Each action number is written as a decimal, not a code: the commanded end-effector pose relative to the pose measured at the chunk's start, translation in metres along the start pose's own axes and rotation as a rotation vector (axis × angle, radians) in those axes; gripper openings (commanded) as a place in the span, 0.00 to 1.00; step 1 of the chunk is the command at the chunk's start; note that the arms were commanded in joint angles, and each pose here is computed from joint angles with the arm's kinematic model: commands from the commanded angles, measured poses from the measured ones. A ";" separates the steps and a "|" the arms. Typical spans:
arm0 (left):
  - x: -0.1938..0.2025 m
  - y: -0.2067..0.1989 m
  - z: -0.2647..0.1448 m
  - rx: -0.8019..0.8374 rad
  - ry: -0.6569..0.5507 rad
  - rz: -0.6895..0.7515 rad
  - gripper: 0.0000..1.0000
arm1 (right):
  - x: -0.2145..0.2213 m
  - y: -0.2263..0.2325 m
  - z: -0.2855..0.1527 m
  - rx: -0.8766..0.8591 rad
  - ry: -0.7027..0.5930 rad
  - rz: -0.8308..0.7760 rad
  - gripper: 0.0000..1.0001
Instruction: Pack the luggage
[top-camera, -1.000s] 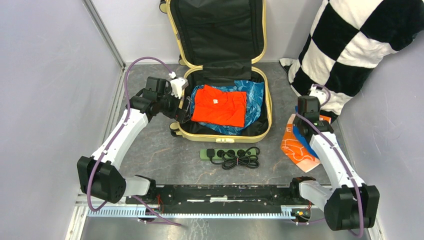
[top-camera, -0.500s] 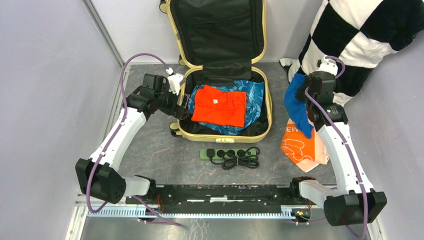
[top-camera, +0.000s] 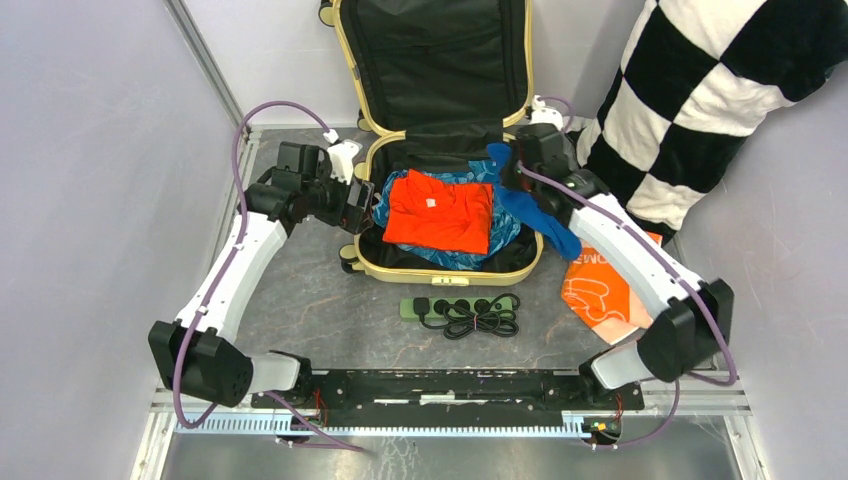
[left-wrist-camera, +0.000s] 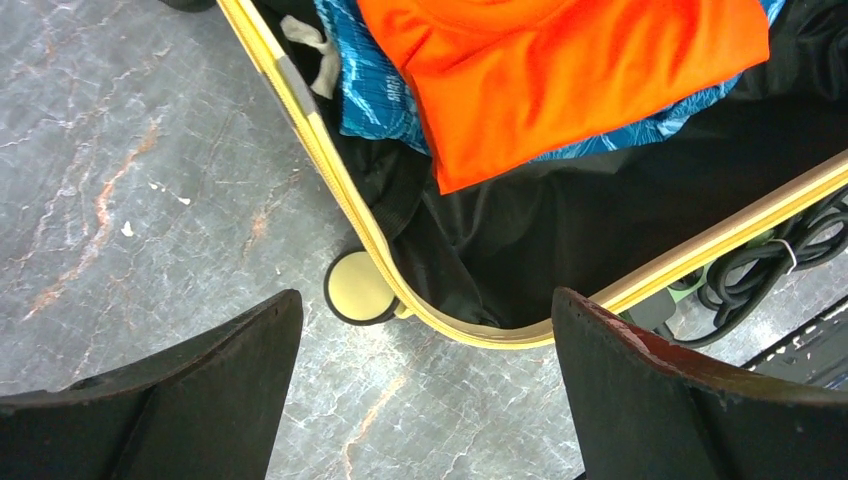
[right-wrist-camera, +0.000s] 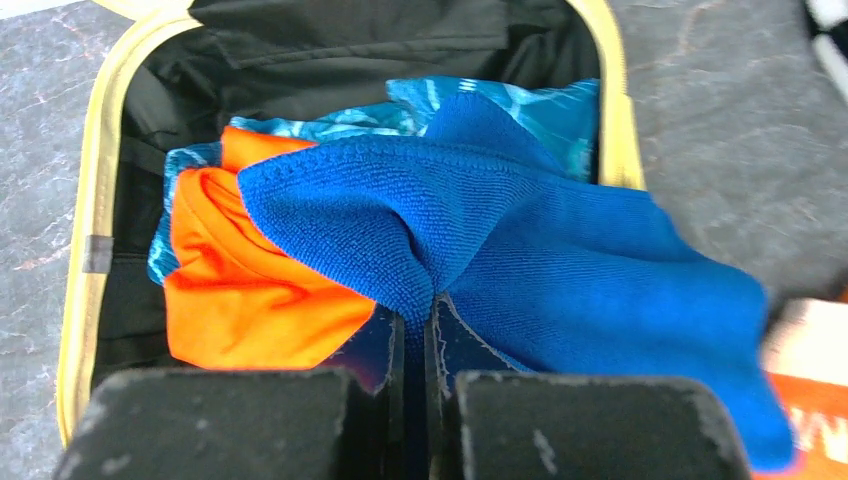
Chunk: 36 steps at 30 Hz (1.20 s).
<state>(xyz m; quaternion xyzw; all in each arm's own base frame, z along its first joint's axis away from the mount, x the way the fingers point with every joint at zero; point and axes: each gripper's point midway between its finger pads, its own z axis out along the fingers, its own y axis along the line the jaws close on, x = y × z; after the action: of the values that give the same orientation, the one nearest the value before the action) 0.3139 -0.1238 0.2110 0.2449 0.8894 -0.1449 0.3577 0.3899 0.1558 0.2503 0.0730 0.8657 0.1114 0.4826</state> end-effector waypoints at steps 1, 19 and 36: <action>-0.021 0.007 -0.019 -0.006 -0.066 0.016 1.00 | -0.018 0.044 0.014 0.000 -0.080 0.074 0.00; -0.005 0.054 -0.038 -0.059 -0.067 -0.029 1.00 | 0.075 0.203 0.125 -0.142 0.093 0.044 0.00; 0.006 0.054 -0.030 -0.031 -0.046 -0.045 1.00 | 0.133 0.272 0.122 -0.353 0.216 0.014 0.12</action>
<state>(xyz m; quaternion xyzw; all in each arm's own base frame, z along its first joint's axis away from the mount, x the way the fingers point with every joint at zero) 0.3229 -0.0617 0.2164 0.1908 0.9004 -0.1432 0.3639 0.4230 0.4282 0.1215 -0.0189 0.9021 0.2027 0.3804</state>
